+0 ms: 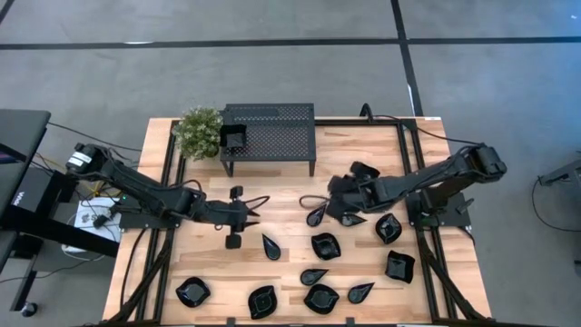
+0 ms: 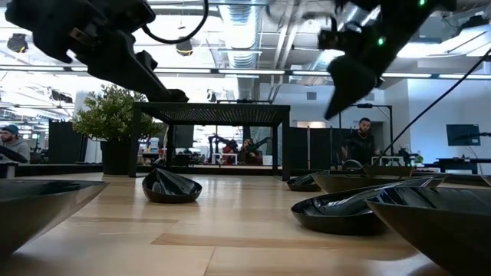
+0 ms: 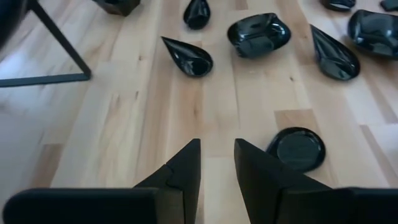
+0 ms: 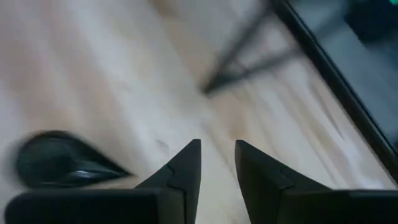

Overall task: Pick & Place Mini shaped plates
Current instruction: Stack the distorted square plate on top of the distorted square plate on the shelf

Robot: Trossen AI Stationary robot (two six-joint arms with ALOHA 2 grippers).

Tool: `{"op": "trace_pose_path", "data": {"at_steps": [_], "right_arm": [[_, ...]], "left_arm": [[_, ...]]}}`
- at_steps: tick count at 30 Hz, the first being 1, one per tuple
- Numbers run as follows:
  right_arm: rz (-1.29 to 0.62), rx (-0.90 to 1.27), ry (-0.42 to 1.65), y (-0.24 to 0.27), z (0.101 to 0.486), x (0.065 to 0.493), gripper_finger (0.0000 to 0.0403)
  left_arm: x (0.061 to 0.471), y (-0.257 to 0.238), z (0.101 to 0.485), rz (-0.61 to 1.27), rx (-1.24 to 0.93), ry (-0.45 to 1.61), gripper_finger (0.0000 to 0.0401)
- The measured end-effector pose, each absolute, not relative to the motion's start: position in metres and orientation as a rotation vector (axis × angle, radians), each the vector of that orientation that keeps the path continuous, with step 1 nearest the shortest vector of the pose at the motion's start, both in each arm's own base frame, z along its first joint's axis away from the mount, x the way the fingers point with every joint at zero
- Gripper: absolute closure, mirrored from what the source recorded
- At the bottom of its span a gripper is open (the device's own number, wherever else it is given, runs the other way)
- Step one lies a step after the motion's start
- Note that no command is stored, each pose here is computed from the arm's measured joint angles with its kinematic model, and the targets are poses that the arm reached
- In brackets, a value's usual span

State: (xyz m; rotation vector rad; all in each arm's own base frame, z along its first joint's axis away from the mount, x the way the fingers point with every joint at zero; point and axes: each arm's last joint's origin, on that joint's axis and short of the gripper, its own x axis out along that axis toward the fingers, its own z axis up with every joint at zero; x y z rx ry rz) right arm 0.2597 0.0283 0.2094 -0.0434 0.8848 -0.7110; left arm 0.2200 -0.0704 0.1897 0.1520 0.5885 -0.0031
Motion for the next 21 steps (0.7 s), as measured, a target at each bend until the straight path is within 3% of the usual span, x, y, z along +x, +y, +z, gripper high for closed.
{"op": "trace_pose_path", "data": {"at_steps": [9,21], "right_arm": [[-0.903,0.043,1.01,0.005,0.191,0.238,0.03],[-1.007,0.226,1.101,-0.02,0.165,0.22,0.0208]], "left_arm": [[0.221,-0.067,0.19,0.012,0.145,0.584,0.0302],[0.222,-0.067,0.191,0.013,0.14,0.578,0.0302]]}}
